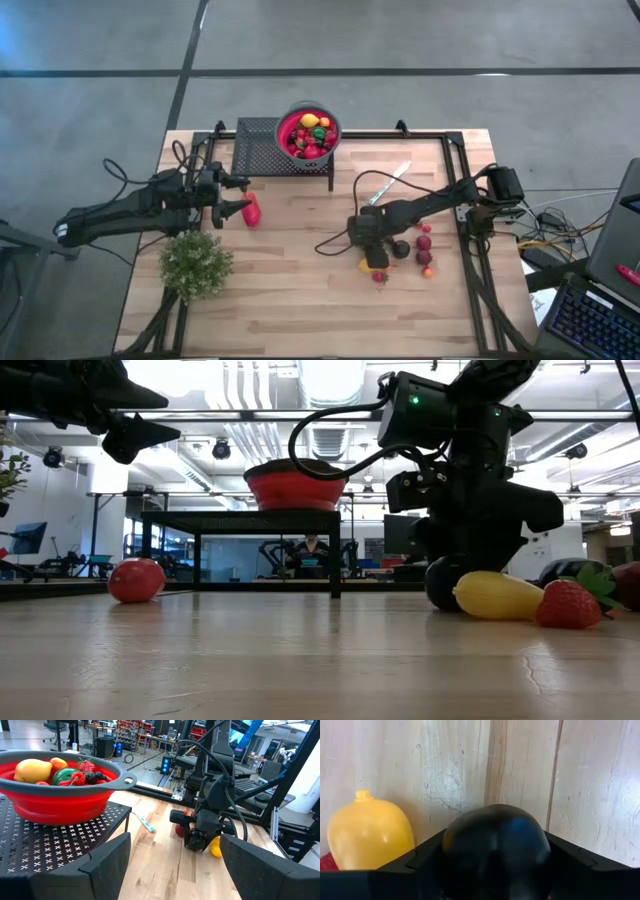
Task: Pick & Place Fruit
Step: Put the black plum into the red gray strainer bowl on the shelf
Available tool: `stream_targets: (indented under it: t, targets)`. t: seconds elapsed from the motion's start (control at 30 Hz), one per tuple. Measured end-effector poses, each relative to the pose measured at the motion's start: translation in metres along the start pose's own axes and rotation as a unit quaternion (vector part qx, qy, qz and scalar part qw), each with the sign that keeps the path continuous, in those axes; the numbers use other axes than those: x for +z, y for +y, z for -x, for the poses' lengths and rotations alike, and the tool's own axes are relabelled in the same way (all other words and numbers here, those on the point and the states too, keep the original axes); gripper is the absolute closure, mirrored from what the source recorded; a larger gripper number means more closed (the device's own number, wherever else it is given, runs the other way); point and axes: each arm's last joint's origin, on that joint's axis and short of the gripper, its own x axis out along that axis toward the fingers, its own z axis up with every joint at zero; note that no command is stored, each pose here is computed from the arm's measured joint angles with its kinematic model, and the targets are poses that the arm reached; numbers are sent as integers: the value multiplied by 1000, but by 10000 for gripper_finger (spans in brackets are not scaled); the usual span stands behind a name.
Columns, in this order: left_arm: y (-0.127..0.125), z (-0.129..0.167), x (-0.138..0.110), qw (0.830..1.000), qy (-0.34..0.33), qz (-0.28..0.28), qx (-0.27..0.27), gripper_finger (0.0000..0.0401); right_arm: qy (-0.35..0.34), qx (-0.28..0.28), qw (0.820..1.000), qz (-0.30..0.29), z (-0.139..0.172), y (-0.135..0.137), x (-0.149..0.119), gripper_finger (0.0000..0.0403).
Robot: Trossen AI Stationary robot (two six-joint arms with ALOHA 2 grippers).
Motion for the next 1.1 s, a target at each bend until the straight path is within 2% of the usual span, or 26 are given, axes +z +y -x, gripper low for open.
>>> stream_targets:
  t: [0.13,0.37,0.67,0.9,1.1]
  targets:
    - [0,0,0,1000,0,0,0,89,0,0,1000,0,0,0,0,157]
    - [0,0,0,1000,0,0,0,89,0,0,1000,0,0,0,0,139]
    - [0,0,0,1000,0,0,0,89,0,0,1000,-1,0,0,0,161]
    - [0,0,0,1000,0,0,0,89,-5,0,1000,-1,3,0,1,142]
    - [0,0,0,1000,0,0,0,89,-27,2,1000,2,14,0,9,160]
